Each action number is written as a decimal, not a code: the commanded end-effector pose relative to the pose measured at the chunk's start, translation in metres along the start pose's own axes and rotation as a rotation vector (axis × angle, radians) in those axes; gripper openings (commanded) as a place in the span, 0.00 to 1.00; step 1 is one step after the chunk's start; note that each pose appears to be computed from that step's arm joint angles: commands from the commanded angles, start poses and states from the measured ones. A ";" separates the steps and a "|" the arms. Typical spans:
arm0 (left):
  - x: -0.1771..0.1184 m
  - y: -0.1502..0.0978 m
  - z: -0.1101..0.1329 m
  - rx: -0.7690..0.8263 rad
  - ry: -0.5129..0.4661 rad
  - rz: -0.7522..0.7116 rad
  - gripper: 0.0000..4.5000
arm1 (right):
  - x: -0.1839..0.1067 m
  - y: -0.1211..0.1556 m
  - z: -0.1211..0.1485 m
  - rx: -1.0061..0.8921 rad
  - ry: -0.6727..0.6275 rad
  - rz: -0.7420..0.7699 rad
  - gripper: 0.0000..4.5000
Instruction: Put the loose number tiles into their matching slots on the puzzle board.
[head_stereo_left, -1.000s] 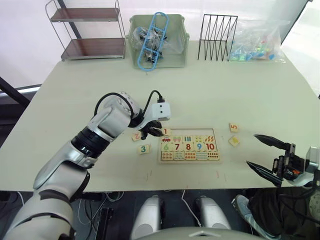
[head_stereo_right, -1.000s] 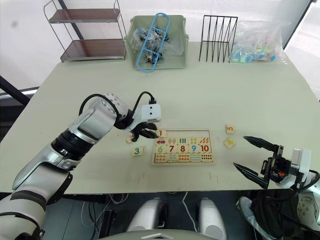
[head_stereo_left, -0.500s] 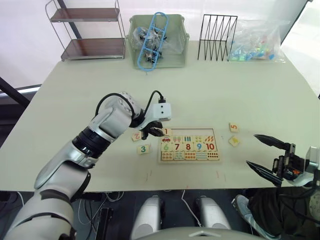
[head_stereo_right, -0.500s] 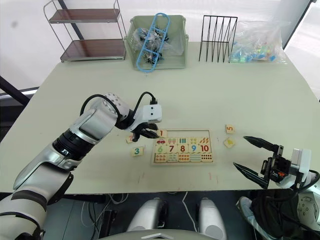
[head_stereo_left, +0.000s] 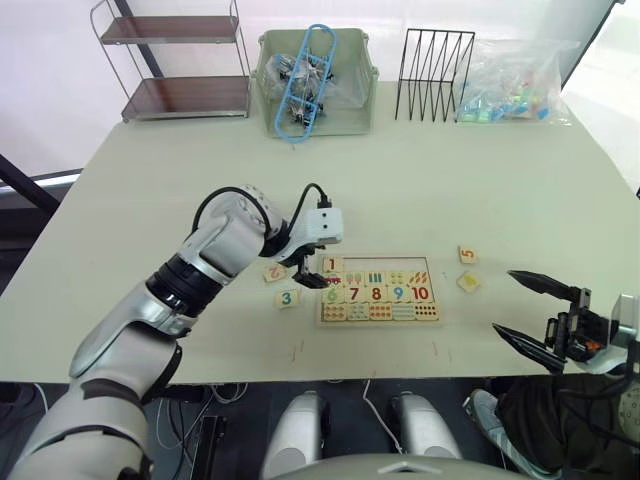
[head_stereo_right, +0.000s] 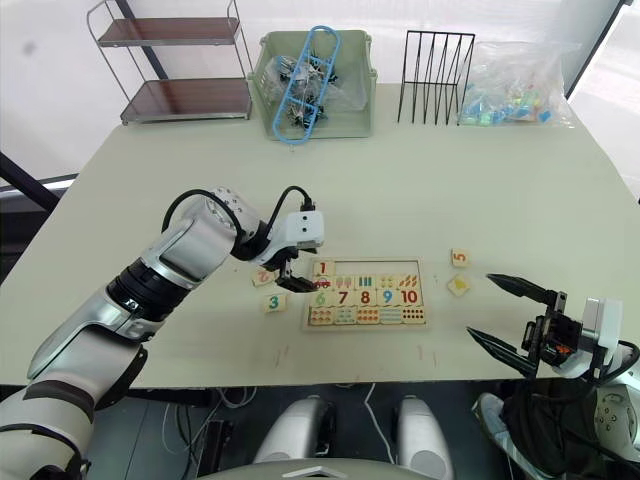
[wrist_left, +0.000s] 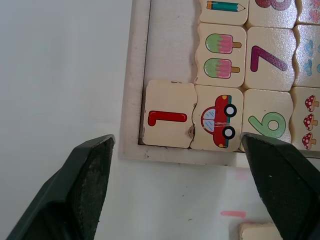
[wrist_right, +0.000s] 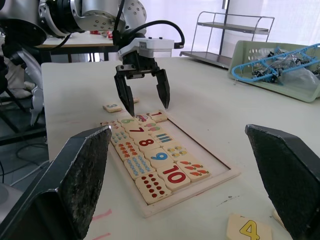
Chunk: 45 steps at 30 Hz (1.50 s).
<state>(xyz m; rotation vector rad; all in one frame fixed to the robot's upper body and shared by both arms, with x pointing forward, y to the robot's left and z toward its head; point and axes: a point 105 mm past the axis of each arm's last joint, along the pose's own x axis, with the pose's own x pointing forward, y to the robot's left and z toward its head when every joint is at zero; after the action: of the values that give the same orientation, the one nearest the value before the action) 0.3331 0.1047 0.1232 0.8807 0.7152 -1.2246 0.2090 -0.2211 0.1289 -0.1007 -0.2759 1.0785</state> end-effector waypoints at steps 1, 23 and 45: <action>-0.015 0.010 0.009 0.010 -0.030 0.037 0.97 | -0.001 -0.001 0.005 -0.028 -0.015 -0.003 1.00; -0.027 0.021 0.036 0.002 -0.599 0.097 0.45 | -0.002 -0.003 0.004 -0.030 -0.012 -0.016 1.00; 0.013 0.009 -0.008 0.009 -0.549 0.024 0.01 | -0.007 -0.004 0.003 -0.028 -0.005 -0.035 1.00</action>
<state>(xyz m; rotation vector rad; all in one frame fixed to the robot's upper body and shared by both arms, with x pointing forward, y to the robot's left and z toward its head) 0.3466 0.1081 0.1105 0.4942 0.2648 -1.3470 0.2104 -0.2257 0.1235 -0.0887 -0.2664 1.0529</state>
